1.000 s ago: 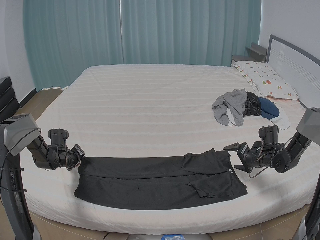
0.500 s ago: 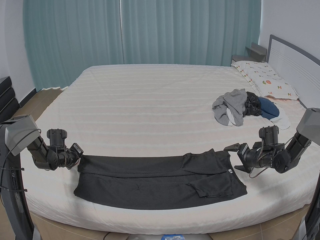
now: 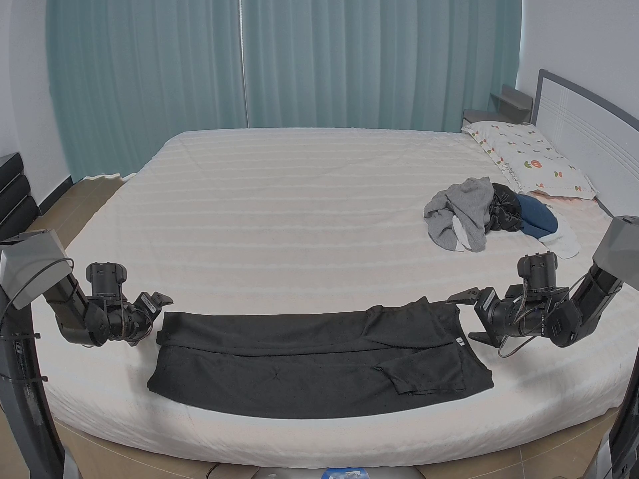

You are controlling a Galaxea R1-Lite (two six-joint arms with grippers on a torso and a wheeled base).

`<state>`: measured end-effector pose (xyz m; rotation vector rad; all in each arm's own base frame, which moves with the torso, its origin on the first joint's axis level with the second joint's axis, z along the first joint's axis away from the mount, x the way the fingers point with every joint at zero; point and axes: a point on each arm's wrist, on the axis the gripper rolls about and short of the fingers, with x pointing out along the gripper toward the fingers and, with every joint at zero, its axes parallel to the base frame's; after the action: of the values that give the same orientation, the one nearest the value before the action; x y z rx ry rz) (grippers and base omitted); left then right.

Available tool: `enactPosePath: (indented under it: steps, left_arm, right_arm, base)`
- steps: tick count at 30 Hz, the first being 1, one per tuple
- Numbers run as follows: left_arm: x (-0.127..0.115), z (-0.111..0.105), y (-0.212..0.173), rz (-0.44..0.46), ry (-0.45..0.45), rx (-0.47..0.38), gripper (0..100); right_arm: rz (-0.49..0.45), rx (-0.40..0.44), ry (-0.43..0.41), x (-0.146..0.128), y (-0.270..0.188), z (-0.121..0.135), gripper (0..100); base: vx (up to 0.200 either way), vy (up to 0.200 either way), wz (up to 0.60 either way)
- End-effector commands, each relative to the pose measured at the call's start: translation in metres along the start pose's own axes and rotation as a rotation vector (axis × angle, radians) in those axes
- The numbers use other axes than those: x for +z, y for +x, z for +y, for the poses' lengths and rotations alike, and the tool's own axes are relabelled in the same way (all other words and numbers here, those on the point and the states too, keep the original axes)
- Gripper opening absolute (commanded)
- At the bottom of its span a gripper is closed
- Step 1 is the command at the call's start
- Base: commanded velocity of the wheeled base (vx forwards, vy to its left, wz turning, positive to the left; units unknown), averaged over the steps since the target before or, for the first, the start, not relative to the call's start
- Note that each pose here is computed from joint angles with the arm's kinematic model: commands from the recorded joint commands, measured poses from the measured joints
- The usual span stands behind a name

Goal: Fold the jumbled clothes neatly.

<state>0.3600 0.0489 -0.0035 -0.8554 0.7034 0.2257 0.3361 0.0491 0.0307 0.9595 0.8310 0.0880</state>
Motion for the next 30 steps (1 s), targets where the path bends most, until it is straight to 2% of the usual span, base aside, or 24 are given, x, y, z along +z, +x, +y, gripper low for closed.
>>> enactPosePath:
  steps: [1, 7, 21, 30]
  left_arm:
    - [0.001, -0.008, -0.036, -0.019, 0.005, -0.065, 100]
    - [-0.016, -0.002, -0.042, 0.030, 0.005, -0.037, 100]
    - [-0.038, 0.012, -0.045, 0.105, 0.001, 0.025, 100]
    - [-0.051, 0.019, -0.048, 0.144, 0.045, 0.063, 100]
  right_arm:
    - [0.003, -0.005, 0.019, -0.002, -0.003, -0.001, 100]
    - [0.004, -0.003, 0.021, -0.003, -0.007, -0.001, 100]
    - [0.010, -0.005, 0.020, -0.005, -0.006, -0.001, 100]
    - [0.006, -0.002, 0.020, -0.004, -0.007, 0.000, 100]
  base:
    - [0.000, 0.000, 0.00]
    - [-0.200, 0.000, 0.00]
    - [0.000, 0.000, 0.00]
    - [0.000, 0.000, 0.00]
